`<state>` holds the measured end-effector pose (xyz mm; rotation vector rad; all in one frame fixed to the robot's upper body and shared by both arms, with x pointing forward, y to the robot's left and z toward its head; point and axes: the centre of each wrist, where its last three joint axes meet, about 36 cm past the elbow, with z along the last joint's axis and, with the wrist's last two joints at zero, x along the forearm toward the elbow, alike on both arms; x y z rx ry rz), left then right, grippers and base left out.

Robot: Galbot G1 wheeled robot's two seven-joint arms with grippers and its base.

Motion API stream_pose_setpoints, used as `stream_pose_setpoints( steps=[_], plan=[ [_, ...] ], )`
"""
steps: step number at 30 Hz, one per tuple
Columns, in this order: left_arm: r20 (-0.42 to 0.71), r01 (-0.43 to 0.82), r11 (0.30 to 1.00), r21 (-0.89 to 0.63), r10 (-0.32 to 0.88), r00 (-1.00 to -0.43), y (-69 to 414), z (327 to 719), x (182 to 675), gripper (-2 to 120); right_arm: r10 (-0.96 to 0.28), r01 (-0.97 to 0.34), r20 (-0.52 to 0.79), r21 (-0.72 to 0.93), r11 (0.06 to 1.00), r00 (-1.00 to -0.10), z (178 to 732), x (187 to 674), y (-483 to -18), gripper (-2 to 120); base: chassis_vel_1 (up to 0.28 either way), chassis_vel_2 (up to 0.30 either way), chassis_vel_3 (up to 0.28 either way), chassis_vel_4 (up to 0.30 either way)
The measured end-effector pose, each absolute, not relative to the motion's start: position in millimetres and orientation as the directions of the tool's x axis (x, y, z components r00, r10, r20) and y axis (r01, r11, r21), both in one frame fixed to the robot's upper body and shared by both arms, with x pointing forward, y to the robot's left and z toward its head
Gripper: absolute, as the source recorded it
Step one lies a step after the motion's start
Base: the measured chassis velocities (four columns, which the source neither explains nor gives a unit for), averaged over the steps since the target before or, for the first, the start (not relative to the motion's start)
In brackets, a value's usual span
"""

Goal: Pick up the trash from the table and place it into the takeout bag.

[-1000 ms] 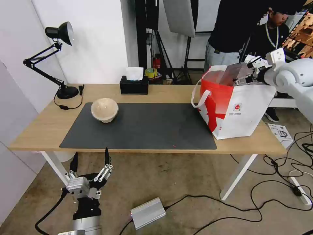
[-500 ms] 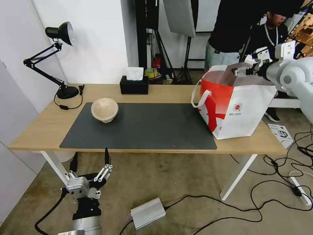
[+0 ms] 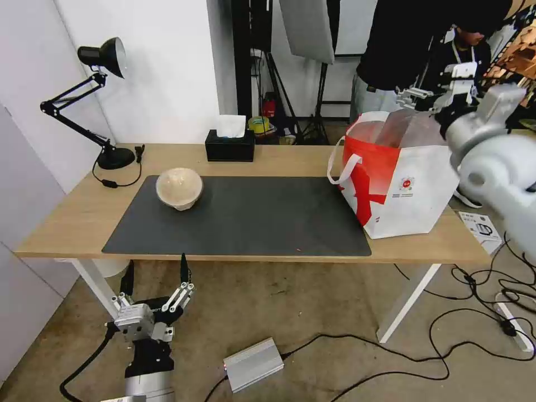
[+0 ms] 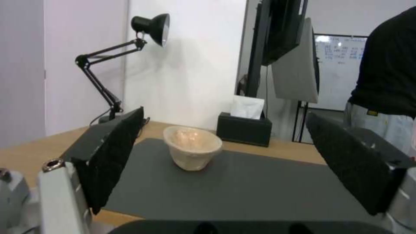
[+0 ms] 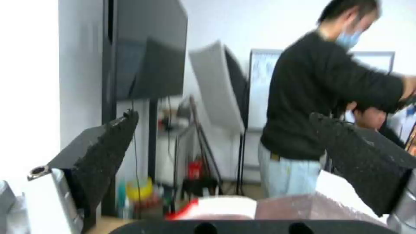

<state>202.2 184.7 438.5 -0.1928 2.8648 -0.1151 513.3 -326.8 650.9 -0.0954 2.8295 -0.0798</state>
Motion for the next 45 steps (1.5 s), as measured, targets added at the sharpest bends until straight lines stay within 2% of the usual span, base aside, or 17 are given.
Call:
stream_pose_setpoints(
  steps=[4,8,15,22,45],
  plan=[
    [-0.258,-0.122,0.988,-0.095,-0.143,-0.955,185,439,202,100,-0.040,-0.036,-0.429,-0.016,0.999,-0.903,620,490,-302,100,0.000,0.000,0.000,0.000],
    [-0.263,-0.127,0.988,-0.090,-0.147,-0.954,187,440,202,100,-0.036,-0.028,-0.487,-0.024,0.999,-0.872,604,476,-285,100,0.000,0.000,0.000,0.000],
    [-0.270,-0.136,0.987,-0.088,-0.155,-0.950,190,443,202,100,-0.063,-0.090,-0.485,0.033,0.995,-0.872,590,442,-252,100,0.000,0.000,0.000,0.000],
    [-0.268,-0.139,0.986,-0.088,-0.158,-0.950,191,442,201,100,-0.086,-0.121,-0.452,0.048,0.992,-0.888,565,403,-231,100,0.000,0.000,0.000,0.000],
    [-0.254,-0.137,0.987,-0.086,-0.154,-0.955,189,439,199,100,-0.035,-0.043,-0.258,0.025,0.999,-0.965,481,299,-212,100,0.000,0.000,0.000,0.000]
  ],
)
